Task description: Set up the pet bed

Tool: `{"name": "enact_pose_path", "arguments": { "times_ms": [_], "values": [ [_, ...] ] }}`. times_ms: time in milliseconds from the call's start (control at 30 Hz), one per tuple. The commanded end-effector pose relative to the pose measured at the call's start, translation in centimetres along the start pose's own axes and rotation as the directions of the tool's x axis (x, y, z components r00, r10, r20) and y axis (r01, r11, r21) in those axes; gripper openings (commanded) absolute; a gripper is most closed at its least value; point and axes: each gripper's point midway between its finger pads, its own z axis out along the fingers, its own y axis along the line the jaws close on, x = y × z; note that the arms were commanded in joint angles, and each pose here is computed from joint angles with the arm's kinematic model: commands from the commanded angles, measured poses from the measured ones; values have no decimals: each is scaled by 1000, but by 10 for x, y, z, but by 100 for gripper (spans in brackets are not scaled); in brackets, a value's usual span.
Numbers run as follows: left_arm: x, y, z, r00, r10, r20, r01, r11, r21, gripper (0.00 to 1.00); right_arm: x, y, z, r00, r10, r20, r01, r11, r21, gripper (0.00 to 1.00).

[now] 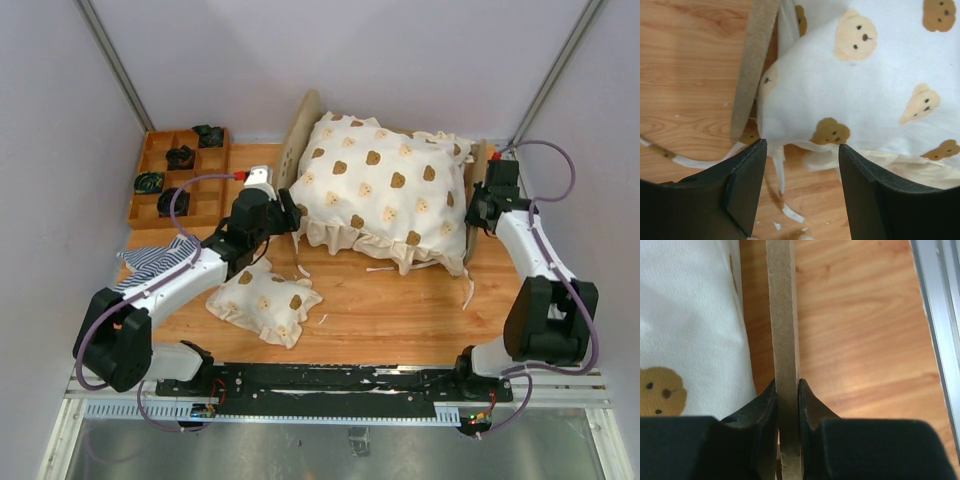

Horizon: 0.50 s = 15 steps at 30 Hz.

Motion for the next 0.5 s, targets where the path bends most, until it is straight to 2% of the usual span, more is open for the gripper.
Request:
{"name": "enact_pose_path", "arguments": {
  "times_ms": [0,67,267,367,467],
  "values": [
    [-18,-39,-5,997,-69,37,65,992,111,64,-5,-56,-34,951,276,136,-295,945,140,0],
    [-23,-44,-10,994,-92,51,85,986,141,66,3,-68,-45,913,370,173,-395,907,143,0],
    [-32,-51,-24,994,-79,73,64,980,189,68,19,-88,-80,790,540,291,-595,789,151,0],
    [-25,-57,-24,995,-86,47,73,971,228,67,31,-88,-90,687,646,332,-708,697,110,0],
    [-16,-70,-23,997,-74,8,68,951,301,65,39,-74,-91,580,751,315,-793,610,6,0]
  ]
}}
